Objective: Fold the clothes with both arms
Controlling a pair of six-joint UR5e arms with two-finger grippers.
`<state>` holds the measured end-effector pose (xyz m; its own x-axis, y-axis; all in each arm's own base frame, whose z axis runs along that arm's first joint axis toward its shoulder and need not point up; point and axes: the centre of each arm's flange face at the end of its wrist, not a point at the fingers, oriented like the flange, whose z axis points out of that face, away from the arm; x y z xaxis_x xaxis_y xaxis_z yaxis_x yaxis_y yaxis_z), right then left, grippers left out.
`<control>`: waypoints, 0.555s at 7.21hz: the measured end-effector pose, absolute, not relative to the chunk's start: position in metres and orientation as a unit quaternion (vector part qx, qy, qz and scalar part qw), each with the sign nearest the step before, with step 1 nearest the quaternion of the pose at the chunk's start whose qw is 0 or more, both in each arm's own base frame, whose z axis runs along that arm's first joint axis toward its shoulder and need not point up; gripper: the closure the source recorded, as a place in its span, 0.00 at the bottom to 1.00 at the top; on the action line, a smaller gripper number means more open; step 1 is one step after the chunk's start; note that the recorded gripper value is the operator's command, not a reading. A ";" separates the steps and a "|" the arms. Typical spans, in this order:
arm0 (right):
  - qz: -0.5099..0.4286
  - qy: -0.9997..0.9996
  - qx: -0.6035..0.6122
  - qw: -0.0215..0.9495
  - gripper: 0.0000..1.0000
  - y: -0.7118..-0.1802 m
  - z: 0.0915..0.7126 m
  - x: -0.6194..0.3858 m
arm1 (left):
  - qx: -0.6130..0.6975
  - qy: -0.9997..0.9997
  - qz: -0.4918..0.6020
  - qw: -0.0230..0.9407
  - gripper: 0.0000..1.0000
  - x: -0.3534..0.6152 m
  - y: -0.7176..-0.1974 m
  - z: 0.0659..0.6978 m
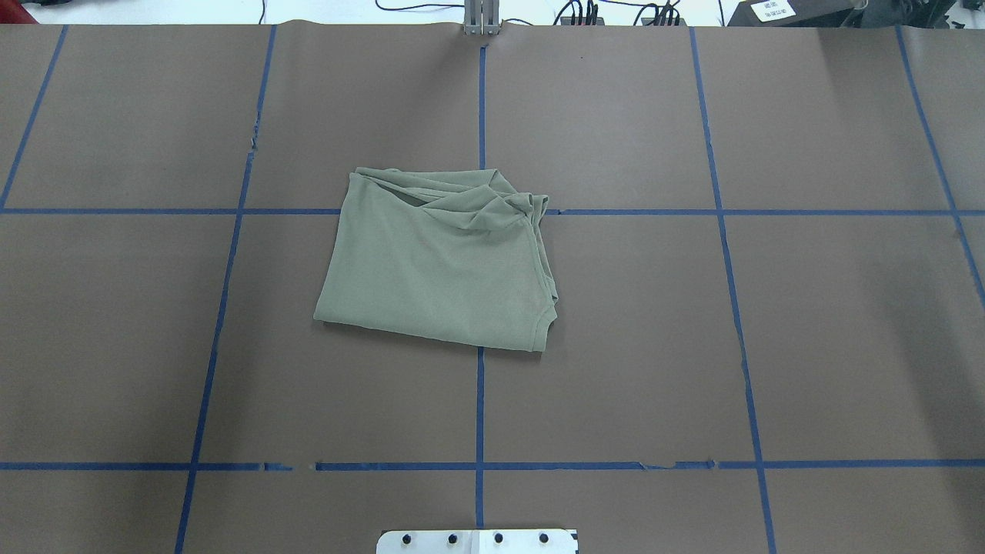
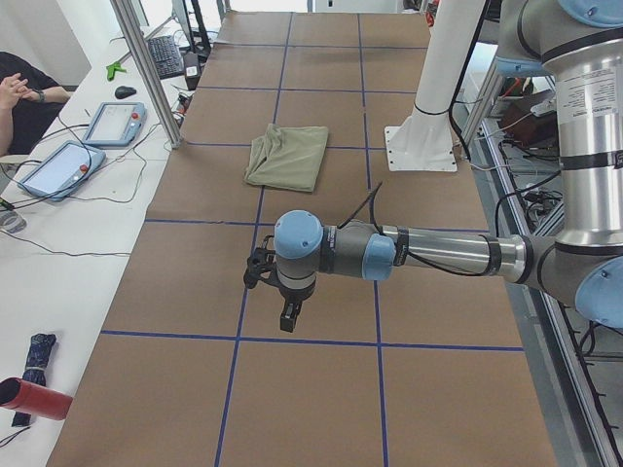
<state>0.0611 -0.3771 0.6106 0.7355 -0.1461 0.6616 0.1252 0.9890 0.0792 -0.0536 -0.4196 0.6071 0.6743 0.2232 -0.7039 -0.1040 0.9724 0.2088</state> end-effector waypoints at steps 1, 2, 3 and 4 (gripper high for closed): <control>-0.072 -0.356 0.014 0.931 0.00 -0.377 0.611 0.061 | 0.073 0.393 0.089 0.912 0.00 -0.053 -0.419 0.609; -0.072 -0.356 0.014 0.931 0.00 -0.376 0.611 0.061 | 0.070 0.392 0.088 0.913 0.00 -0.053 -0.419 0.611; -0.072 -0.356 0.014 0.931 0.00 -0.376 0.611 0.061 | 0.071 0.390 0.088 0.914 0.00 -0.054 -0.419 0.610; -0.072 -0.356 0.015 0.931 0.00 -0.377 0.610 0.061 | 0.074 0.390 0.089 0.914 0.00 -0.054 -0.419 0.608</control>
